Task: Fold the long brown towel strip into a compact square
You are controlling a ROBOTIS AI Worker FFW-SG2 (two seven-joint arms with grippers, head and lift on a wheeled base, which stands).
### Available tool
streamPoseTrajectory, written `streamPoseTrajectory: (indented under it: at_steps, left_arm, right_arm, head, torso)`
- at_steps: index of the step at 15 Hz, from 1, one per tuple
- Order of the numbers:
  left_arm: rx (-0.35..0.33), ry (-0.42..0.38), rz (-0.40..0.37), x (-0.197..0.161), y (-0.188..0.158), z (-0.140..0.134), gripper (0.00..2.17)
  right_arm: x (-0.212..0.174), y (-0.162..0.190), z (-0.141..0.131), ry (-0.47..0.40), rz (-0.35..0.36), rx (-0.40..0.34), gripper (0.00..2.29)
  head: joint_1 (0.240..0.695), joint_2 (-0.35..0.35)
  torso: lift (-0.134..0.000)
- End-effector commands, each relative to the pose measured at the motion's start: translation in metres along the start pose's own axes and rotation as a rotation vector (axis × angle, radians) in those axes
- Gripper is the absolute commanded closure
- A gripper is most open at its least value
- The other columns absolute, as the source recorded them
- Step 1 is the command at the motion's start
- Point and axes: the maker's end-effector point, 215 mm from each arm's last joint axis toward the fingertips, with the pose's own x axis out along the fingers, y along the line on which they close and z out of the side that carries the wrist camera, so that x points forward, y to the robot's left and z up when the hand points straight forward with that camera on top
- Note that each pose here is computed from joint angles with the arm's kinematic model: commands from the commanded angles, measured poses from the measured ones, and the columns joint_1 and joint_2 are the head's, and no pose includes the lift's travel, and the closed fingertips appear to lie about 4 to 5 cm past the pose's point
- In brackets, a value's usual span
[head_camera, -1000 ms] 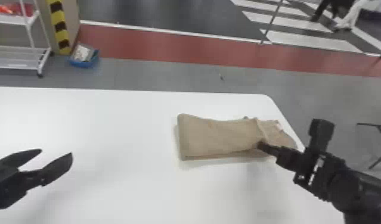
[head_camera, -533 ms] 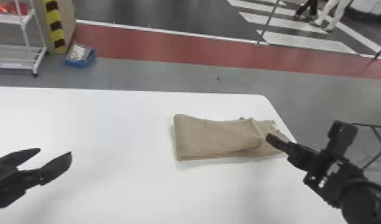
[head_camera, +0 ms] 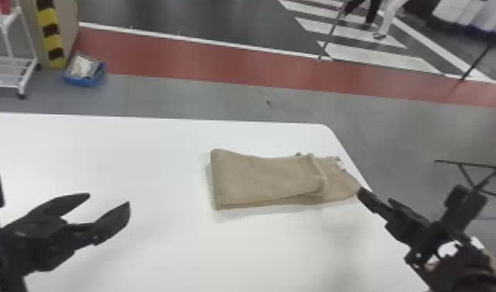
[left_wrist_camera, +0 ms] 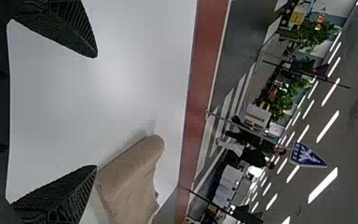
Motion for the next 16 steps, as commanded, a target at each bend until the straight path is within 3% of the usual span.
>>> streamPoseTrajectory:
  at_steps: [1, 3, 6, 11, 13, 16]
  left_arm:
    - [0.063, -0.020, -0.044, 0.032, -0.040, -0.012, 0.03]
    - [0.141, -0.101, -0.052, 0.056, -0.074, -0.011, 0.05]
    - [0.183, -0.183, -0.047, 0.078, -0.111, -0.015, 0.11]
    - [0.167, -0.185, -0.051, 0.086, -0.121, -0.020, 0.15]
    - [0.173, -0.182, -0.042, 0.083, -0.113, -0.018, 0.15]
    - [0.171, -0.201, -0.005, 0.071, -0.088, -0.005, 0.15]
  right_arm:
    - [-0.020, -0.006, 0.005, -0.063, -0.025, 0.007, 0.08]
    - [-0.034, -0.006, 0.017, -0.121, -0.036, -0.001, 0.09]
    - [-0.043, -0.006, 0.022, -0.138, -0.039, 0.010, 0.10]
    - [-0.033, 0.012, 0.032, -0.190, -0.015, -0.008, 0.14]
    - [-0.020, 0.042, 0.037, -0.209, 0.075, -0.033, 0.26]
    - [0.004, 0.133, 0.023, -0.171, 0.265, -0.110, 0.28]
  head:
    - [0.695, -0.350]
    - [0.695, -0.350]
    - [0.695, -0.350]
    - [0.695, -0.350]
    - [0.695, -0.350]
    - [0.695, -0.350]
  torso:
    - [-0.124]
    - [-0.124]
    - [-0.124]
    - [-0.124]
    - [-0.124]
    - [-0.124]
